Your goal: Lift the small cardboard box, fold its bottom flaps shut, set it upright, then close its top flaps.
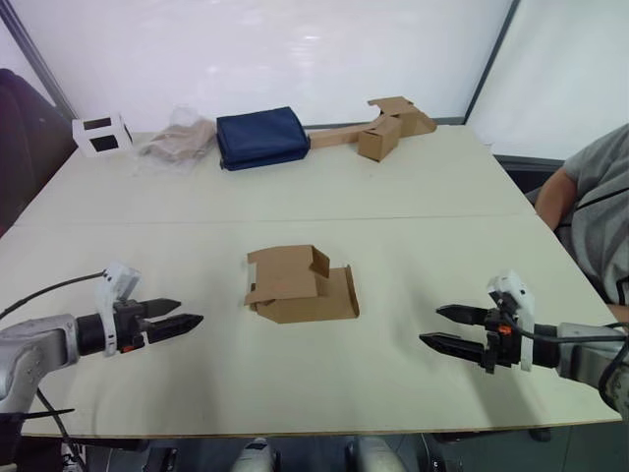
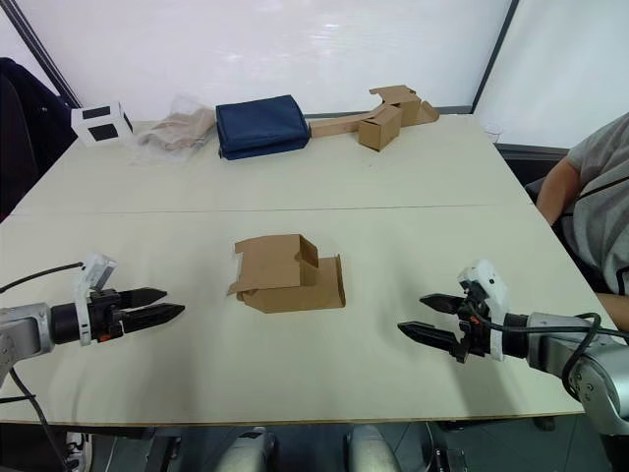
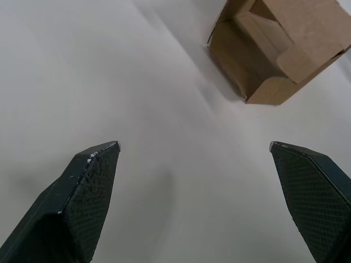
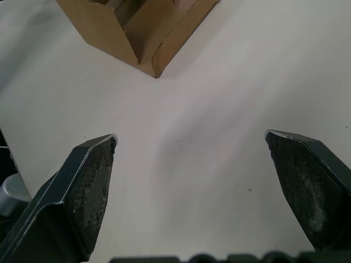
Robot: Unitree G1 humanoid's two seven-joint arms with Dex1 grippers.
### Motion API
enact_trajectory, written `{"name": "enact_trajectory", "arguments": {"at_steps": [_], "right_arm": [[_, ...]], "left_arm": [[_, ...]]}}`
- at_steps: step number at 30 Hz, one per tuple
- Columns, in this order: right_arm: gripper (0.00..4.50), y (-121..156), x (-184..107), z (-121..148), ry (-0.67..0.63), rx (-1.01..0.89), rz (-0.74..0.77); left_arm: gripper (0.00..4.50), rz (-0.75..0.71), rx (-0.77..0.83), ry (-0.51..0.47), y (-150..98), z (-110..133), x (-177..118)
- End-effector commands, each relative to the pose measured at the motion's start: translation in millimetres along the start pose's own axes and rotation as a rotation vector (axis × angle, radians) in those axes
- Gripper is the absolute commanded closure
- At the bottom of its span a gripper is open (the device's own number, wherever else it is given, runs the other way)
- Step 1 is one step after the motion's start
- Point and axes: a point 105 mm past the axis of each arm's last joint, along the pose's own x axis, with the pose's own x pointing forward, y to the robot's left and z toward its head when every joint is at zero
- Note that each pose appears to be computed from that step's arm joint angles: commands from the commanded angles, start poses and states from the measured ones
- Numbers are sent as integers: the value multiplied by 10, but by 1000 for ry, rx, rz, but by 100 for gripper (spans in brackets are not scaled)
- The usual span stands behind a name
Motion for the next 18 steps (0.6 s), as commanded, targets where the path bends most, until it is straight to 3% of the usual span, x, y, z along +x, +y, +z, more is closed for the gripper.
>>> {"name": "enact_trajectory", "arguments": {"at_steps": [1, 11, 18], "right_arm": [[3, 83, 7, 84, -26, -29, 30], [3, 50, 37, 134, -47, -32, 11], [3, -4, 22, 152, -50, -38, -5]], "left_arm": [[0, -5, 10, -31, -4, 89, -74], [0, 5, 19, -35, 29, 86, -66], [0, -49, -19, -91, -26, 181, -84]]}}
